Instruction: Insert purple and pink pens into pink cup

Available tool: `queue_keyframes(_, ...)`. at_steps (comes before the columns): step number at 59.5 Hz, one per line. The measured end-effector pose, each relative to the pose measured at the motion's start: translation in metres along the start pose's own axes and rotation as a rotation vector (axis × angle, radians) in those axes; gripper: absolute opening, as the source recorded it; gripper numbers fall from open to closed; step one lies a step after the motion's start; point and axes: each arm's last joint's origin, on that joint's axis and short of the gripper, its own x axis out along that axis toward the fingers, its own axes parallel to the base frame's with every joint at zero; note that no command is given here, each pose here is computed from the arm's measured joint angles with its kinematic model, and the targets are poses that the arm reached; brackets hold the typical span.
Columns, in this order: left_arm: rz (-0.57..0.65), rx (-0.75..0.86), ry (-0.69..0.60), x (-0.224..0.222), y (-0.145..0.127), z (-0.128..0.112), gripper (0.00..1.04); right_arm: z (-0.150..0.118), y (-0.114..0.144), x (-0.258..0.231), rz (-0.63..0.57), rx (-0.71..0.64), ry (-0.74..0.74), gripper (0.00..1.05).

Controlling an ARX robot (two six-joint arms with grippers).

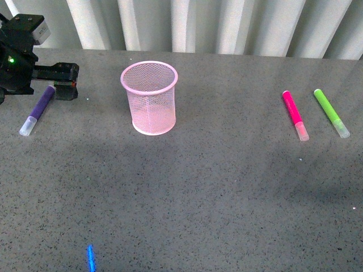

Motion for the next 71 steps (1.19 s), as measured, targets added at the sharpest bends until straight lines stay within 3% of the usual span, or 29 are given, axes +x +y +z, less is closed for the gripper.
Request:
queue_keyframes(51,0.014,-0.022,0.057,0.033,0.018,0.005,0.97,0.0,0.0,0.0,0.0,0.0,0.0,0.98)
queue_keyframes(59,0.007,-0.002,0.09,0.032,0.018,0.005,0.71,0.0,0.0,0.0,0.0,0.0,0.0,0.98)
queue_keyframes(71,-0.006,0.01,0.108,0.032,0.016,0.006,0.41,0.0,0.0,0.0,0.0,0.0,0.0,0.98)
